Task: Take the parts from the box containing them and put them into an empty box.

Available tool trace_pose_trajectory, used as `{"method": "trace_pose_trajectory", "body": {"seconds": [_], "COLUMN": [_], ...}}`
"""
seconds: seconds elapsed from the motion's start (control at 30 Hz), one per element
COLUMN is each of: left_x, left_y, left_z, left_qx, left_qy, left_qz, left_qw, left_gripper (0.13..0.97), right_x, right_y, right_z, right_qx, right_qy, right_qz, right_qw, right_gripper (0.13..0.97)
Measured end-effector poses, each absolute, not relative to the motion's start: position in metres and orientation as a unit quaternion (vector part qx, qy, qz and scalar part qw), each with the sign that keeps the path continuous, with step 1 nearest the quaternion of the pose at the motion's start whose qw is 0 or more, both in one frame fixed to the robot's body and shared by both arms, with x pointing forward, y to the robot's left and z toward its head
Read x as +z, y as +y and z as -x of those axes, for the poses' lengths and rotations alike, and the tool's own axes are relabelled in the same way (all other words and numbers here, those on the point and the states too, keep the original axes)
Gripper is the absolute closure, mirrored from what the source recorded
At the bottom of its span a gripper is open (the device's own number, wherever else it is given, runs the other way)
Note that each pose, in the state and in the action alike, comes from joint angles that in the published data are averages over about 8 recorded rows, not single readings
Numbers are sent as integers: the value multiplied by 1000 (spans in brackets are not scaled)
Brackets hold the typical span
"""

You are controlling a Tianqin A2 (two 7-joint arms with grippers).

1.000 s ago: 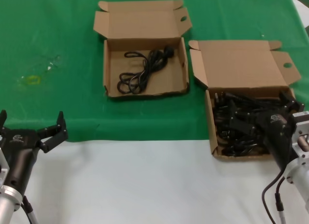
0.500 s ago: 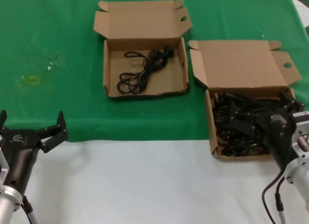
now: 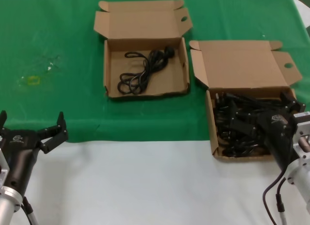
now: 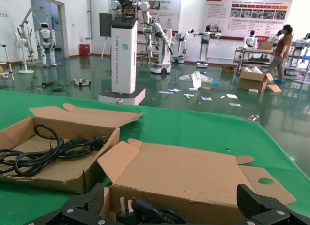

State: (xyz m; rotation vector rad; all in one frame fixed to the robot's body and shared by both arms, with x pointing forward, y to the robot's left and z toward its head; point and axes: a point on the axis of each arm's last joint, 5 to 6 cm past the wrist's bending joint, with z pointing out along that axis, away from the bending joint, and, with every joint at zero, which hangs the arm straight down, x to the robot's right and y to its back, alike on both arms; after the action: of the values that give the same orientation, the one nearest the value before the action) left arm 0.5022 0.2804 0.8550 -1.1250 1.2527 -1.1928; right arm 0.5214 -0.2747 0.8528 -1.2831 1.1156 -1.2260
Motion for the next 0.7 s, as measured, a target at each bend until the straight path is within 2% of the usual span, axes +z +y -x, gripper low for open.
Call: {"method": "trace_pose_trajectory", "body": {"seconds": [0.7], "left_x": [855], "left_y": [280], "left_z": [-502], "left_qx": [-496], "left_qy": [521], "left_qz": [468], "left_qw": [513], "left_gripper": [132], "right_x": [853], "right_y": [-275], "right_z": [-521], "right_qx": [-507], "right_qy": [461], "right_qz": [530], "right_qw": [499], "right_gripper": [130]}}
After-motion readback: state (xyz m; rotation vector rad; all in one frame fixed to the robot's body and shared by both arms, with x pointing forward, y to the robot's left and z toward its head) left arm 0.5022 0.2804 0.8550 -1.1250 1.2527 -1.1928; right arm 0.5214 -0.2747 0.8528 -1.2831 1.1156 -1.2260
